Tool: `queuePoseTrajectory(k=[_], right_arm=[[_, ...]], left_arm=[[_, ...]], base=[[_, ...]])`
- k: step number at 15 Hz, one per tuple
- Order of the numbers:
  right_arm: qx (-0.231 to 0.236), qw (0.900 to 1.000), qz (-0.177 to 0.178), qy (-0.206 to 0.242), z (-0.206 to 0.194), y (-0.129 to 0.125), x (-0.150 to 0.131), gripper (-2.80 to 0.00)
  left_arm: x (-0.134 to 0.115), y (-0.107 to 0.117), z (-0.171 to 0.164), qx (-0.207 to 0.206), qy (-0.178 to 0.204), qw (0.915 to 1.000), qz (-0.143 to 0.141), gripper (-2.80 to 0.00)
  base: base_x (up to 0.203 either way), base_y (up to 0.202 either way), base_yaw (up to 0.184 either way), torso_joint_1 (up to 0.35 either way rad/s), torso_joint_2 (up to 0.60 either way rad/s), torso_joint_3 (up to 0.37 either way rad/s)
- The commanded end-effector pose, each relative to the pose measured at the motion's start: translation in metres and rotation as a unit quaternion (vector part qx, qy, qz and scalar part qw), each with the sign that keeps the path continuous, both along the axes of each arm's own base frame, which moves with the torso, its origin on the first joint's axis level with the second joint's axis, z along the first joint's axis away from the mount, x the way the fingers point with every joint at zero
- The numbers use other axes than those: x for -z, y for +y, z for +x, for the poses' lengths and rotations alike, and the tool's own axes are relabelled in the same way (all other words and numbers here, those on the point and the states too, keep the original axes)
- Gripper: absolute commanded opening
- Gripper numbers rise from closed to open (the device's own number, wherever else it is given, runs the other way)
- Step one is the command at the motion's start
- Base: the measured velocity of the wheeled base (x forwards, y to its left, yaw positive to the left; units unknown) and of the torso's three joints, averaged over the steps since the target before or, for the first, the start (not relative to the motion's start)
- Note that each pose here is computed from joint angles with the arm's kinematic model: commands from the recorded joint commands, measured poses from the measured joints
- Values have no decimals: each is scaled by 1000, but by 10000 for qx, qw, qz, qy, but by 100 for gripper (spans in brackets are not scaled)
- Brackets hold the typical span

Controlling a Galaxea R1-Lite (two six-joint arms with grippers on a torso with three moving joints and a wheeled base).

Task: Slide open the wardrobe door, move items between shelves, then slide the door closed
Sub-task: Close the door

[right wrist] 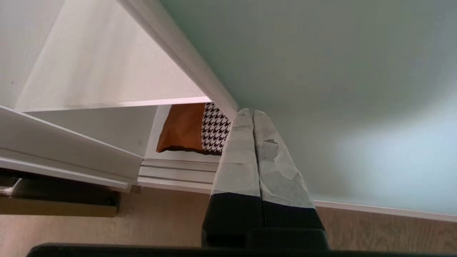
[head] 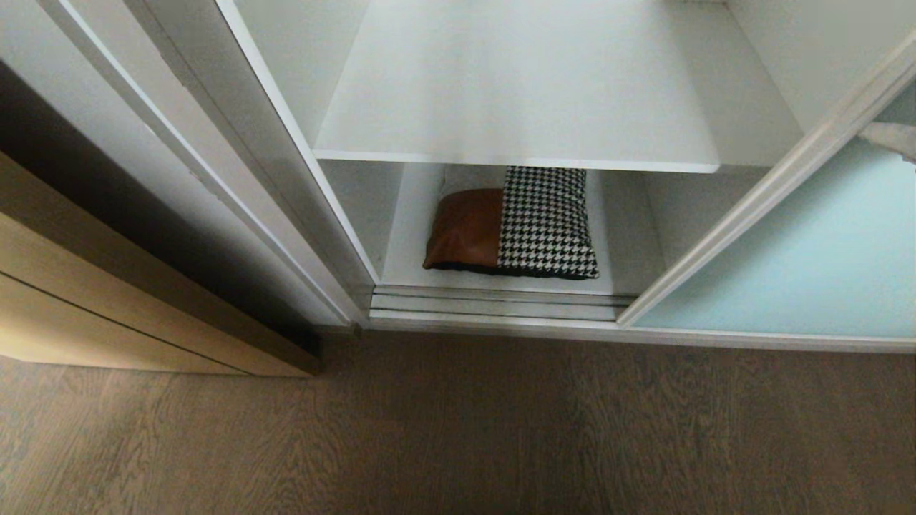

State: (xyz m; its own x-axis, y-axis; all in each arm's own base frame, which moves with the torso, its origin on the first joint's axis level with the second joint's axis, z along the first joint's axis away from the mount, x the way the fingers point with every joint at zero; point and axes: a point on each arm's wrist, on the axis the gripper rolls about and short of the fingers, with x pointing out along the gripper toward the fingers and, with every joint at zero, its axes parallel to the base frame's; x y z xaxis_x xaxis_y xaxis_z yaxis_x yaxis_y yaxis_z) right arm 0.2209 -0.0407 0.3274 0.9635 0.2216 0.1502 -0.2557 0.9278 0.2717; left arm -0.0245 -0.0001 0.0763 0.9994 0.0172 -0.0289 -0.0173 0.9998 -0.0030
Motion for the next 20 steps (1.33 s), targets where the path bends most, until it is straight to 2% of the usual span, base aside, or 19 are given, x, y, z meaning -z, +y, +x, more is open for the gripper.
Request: queuePoseTrajectory(k=[1, 5, 9, 15, 17, 20], right_arm=[[-110, 9999, -16, -79, -4, 4, -3, -280], [-180, 9998, -9, -35, 3, 6, -2, -280], [-621, 9981, -6, 6, 4, 28, 1, -280], [-1485, 9889, 55, 65, 0, 92, 4, -280], [-1768, 9842, 41, 5, -12, 112, 3, -280], [-1909, 9812, 18, -289, -53, 110, -3, -280]], left_arm=[[0, 0, 0, -6, 9, 10000, 1, -280], [0, 0, 0, -6, 9, 10000, 1, -280], [0, 0, 0, -6, 9, 10000, 1, -280], [0, 0, 0, -6, 9, 10000, 1, -280], [0, 0, 0, -6, 9, 10000, 0, -280], [0, 0, 0, -6, 9, 10000, -1, -280]], base=[[0, 0, 0, 0, 0, 0], [0, 0, 0, 0, 0, 0], [0, 0, 0, 0, 0, 0], [0, 0, 0, 0, 0, 0], [0, 0, 0, 0, 0, 0], [0, 0, 0, 0, 0, 0]])
